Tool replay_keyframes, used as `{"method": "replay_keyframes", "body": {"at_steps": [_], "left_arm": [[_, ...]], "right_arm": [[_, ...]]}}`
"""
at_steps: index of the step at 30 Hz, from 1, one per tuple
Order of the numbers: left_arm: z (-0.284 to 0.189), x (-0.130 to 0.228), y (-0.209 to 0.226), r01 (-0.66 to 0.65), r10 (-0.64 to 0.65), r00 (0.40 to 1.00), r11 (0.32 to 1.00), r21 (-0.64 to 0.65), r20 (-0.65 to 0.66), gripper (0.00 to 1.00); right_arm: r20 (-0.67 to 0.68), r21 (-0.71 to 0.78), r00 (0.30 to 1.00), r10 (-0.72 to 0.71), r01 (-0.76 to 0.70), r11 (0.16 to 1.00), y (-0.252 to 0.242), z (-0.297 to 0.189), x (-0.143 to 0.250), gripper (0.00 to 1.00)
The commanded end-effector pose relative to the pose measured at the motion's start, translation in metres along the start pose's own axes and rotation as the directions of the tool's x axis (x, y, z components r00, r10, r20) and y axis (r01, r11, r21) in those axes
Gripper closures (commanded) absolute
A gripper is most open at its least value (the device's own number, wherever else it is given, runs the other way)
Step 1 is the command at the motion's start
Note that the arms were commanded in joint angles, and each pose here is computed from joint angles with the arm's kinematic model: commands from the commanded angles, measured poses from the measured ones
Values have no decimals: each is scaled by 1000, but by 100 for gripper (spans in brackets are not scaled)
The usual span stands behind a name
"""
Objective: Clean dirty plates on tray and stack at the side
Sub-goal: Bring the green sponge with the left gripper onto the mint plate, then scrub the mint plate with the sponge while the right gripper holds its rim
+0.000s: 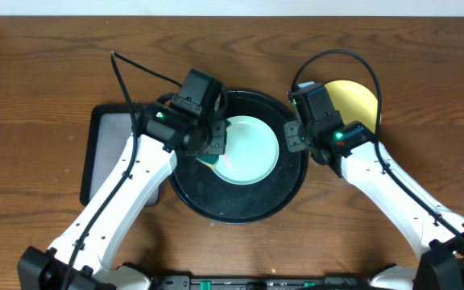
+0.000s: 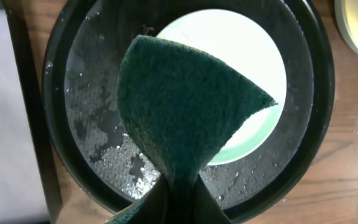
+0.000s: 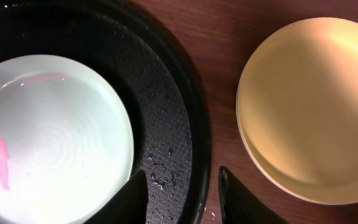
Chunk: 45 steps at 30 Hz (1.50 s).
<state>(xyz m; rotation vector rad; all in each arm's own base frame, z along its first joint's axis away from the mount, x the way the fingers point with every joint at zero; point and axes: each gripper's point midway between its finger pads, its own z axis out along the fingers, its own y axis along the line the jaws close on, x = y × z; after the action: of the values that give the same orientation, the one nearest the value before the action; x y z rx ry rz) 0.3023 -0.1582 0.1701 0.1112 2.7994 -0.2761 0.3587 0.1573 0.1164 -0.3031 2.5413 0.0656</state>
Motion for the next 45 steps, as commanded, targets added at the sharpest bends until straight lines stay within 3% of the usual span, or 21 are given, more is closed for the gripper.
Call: {"method": "replay_keyframes", "body": {"at_steps": [1, 20, 38, 41, 43, 45], "left_arm": [[-4, -11, -3, 20, -20, 999, 1000, 7, 43, 93], [13, -12, -3, 28, -28, 998, 1000, 11, 52, 92], [44, 6, -2, 48, -47, 997, 999, 9, -55, 92], [50, 7, -2, 49, -48, 996, 999, 7, -72, 91], [55, 8, -5, 50, -48, 995, 999, 20, -83, 91], [59, 7, -6, 50, -48, 995, 999, 22, -86, 91]], "right_arm": [[1, -6, 1000, 7, -7, 1000, 1, -1, -1, 65], [11, -9, 1000, 8, -8, 1000, 2, -1, -3, 62], [5, -42, 1000, 26, -26, 999, 8, -1, -3, 64], [-1, -45, 1000, 25, -25, 999, 9, 0, -1, 67], [-14, -59, 1000, 24, -25, 998, 12, 4, 1, 78], [-34, -101, 999, 22, -25, 995, 20, 8, 5, 81]]}}
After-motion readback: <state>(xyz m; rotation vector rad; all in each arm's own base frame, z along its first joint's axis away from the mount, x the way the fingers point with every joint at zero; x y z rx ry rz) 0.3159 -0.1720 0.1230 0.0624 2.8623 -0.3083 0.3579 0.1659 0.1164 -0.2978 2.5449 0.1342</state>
